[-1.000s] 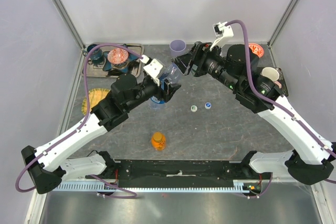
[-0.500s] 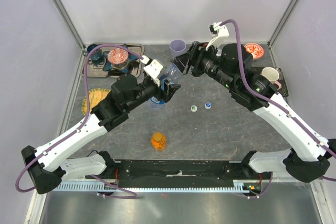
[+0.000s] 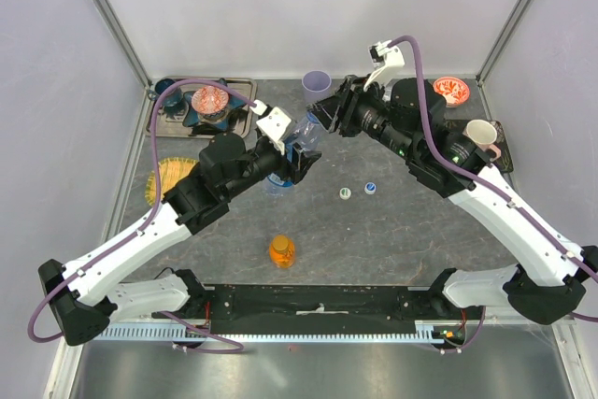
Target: Unscrew the bottle caps
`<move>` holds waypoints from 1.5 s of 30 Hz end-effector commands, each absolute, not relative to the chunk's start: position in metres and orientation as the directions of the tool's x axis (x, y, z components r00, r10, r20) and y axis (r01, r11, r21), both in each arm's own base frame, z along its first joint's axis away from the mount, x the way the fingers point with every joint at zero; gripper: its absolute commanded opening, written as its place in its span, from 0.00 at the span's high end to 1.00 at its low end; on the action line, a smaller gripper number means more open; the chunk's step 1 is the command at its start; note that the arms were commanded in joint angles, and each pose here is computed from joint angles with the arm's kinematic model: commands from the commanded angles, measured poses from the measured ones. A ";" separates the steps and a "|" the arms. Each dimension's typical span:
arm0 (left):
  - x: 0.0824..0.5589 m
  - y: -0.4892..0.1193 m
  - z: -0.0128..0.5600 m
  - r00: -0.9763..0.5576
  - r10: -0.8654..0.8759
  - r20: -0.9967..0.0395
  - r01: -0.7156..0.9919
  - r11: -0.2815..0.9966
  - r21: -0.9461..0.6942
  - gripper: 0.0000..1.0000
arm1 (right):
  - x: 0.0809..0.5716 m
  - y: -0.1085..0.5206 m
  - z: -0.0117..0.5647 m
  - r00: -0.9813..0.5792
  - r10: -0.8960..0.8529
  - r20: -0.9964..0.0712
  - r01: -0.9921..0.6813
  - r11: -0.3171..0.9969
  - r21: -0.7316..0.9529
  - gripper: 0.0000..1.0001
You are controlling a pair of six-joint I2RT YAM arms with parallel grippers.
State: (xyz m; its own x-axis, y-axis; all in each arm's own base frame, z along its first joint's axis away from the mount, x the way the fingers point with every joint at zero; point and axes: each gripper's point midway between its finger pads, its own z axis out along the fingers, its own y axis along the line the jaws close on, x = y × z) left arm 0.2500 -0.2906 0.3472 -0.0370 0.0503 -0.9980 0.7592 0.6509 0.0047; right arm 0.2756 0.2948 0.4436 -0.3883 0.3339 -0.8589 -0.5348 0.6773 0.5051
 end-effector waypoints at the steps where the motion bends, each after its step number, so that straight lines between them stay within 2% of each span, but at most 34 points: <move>1: 0.248 -0.286 0.366 0.035 0.028 -0.999 0.756 0.653 0.044 0.73 | 0.274 0.299 0.448 -0.381 0.350 -0.855 -0.550 0.658 0.515 0.57; 4: 0.248 -0.286 0.367 0.036 0.027 -0.999 0.756 0.653 0.044 0.73 | 0.273 0.300 0.446 -0.387 0.343 -0.856 -0.555 0.655 0.513 0.61; 10: 0.248 -0.286 0.368 0.036 0.023 -0.999 0.756 0.653 0.043 0.73 | 0.271 0.301 0.445 -0.395 0.341 -0.853 -0.558 0.649 0.518 0.61; 14: 0.248 -0.287 0.368 0.033 0.023 -0.999 0.756 0.653 0.040 0.73 | 0.272 0.299 0.443 -0.395 0.343 -0.853 -0.550 0.655 0.518 0.53; 20: 0.248 -0.287 0.367 0.029 0.023 -0.999 0.758 0.652 0.037 0.73 | 0.271 0.298 0.444 -0.393 0.348 -0.851 -0.547 0.656 0.521 0.48; 23: 0.248 -0.287 0.368 0.031 0.020 -0.999 0.758 0.652 0.037 0.73 | 0.271 0.297 0.444 -0.392 0.348 -0.852 -0.549 0.655 0.520 0.49; 25: 0.248 -0.287 0.368 0.030 0.020 -0.999 0.757 0.653 0.035 0.73 | 0.271 0.298 0.444 -0.395 0.347 -0.851 -0.550 0.653 0.521 0.51; 28: 0.248 -0.287 0.368 0.029 0.019 -0.999 0.757 0.653 0.034 0.73 | 0.269 0.300 0.442 -0.402 0.337 -0.851 -0.558 0.647 0.520 0.61; 31: 0.248 -0.287 0.369 0.029 0.015 -0.999 0.757 0.653 0.032 0.73 | 0.267 0.306 0.437 -0.422 0.320 -0.849 -0.573 0.631 0.523 0.81; 32: 0.248 -0.287 0.370 0.031 0.013 -0.999 0.758 0.652 0.032 0.73 | 0.266 0.307 0.436 -0.425 0.314 -0.849 -0.577 0.628 0.522 0.98; 36: 0.241 -0.291 0.376 0.039 -0.003 -0.999 0.783 0.622 0.029 0.73 | 0.254 0.315 0.432 -0.430 0.259 -0.865 -0.646 0.581 0.496 1.00; 39: 0.218 -0.298 0.388 0.058 -0.032 -0.998 0.860 0.509 0.033 0.74 | 0.239 0.318 0.435 -0.393 0.186 -0.901 -0.731 0.531 0.428 1.00; 42: 0.180 -0.307 0.405 0.044 -0.087 -0.995 0.957 0.289 0.017 0.75 | 0.214 0.320 0.447 -0.329 0.114 -0.937 -0.837 0.424 0.346 1.00; 43: 0.157 -0.306 0.412 0.001 -0.101 -0.995 0.991 0.134 -0.013 0.75 | 0.207 0.320 0.450 -0.308 0.101 -0.946 -0.862 0.392 0.322 1.00; 45: 0.137 -0.305 0.428 -0.022 -0.137 -0.990 0.999 -0.045 -0.016 0.75 | 0.181 0.319 0.458 -0.268 0.087 -0.960 -0.920 0.273 0.281 1.00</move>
State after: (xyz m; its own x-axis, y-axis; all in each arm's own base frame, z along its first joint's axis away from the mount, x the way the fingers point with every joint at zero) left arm 0.2168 -0.2948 0.3543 -0.0719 0.0242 -0.9971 0.8900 0.4529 -0.0532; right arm 0.2387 0.3082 0.4488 -0.3498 0.2019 -0.9148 -0.7448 0.5324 0.4023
